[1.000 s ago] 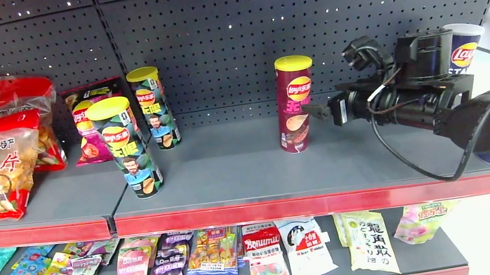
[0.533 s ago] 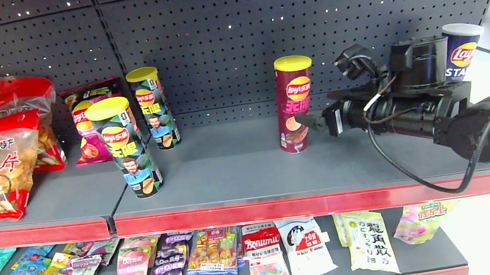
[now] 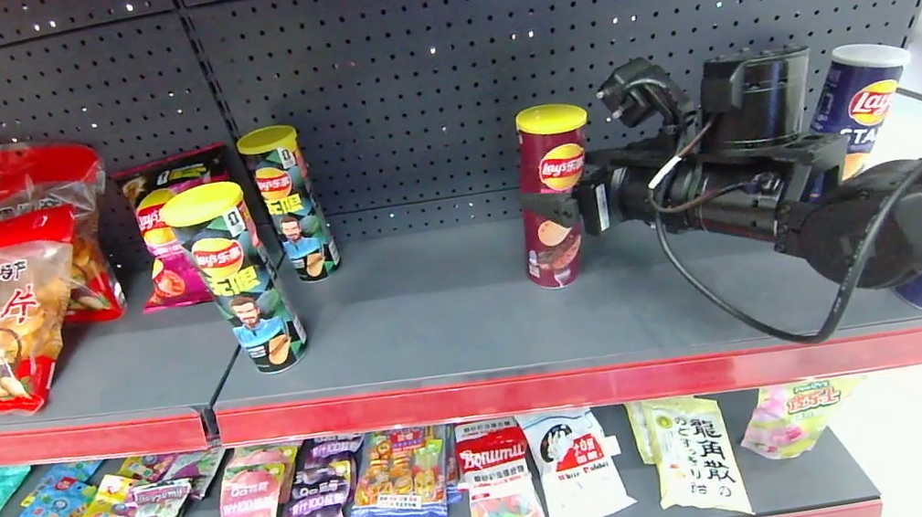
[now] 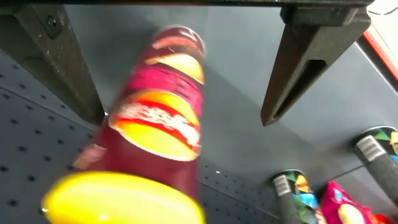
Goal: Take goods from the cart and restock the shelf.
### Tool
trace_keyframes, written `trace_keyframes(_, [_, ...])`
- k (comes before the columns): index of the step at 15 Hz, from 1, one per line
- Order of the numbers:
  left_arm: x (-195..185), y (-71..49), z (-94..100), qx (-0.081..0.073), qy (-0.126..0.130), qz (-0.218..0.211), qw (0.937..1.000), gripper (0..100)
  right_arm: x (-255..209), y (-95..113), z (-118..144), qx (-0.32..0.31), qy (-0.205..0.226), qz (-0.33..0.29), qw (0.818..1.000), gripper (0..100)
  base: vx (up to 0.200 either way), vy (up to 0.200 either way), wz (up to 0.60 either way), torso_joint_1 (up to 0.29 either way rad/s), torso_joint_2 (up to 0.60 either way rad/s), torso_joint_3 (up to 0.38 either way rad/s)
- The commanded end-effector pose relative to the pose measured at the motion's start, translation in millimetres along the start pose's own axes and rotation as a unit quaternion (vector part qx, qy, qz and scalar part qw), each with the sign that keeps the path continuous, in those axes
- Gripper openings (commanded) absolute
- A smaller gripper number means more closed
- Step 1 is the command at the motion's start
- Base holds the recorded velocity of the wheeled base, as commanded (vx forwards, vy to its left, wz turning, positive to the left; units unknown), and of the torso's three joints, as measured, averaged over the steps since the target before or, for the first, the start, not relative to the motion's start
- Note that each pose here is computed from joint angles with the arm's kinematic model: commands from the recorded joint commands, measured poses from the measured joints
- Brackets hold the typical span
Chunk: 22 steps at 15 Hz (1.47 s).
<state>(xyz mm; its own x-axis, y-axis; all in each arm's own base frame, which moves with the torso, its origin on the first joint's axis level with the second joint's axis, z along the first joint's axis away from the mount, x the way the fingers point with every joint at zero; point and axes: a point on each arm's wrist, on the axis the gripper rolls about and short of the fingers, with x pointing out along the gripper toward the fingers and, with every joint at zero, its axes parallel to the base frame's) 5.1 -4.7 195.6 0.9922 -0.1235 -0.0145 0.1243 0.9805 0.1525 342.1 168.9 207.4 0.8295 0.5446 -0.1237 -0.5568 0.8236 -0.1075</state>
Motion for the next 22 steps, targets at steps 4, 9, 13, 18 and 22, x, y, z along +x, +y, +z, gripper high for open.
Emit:
trace_keyframes(4, [0, -0.1, 0.0, 0.0, 0.0, 0.001, 1.0, 0, 30, 2, -2, -0.002, -0.008, 0.002, 1.0, 100, 0.0, 0.0, 0.0, 0.0, 0.0, 0.0])
trace_keyframes(9, [0, 0.0, -0.5, 0.0, 0.001, 0.0, 1.0, 0, 35, 0, -6, -0.002, -0.005, 0.0, 1.0, 100, 0.0, 0.0, 0.0, 0.0, 0.0, 0.0])
trace_keyframes(13, [-1, -0.5, -1.4, -0.001, 0.005, 0.0, 1.0, 0, 44, -8, -11, 0.0, 0.004, -0.008, 1.0, 100, 0.0, 0.0, 0.0, 0.0, 0.0, 0.0])
trace_keyframes(18, [-1, -0.5, -1.0, -0.001, 0.005, 0.0, 1.0, 0, 51, -14, 2, -0.001, -0.006, -0.013, 1.0, 100, 0.0, 0.0, 0.0, 0.0, 0.0, 0.0])
trace_keyframes(22, [-1, -0.6, -1.8, -0.002, 0.006, 0.0, 1.0, 0, 56, -14, -2, 0.0, -0.003, -0.02, 1.0, 100, 0.0, 0.0, 0.0, 0.0, 0.0, 0.0])
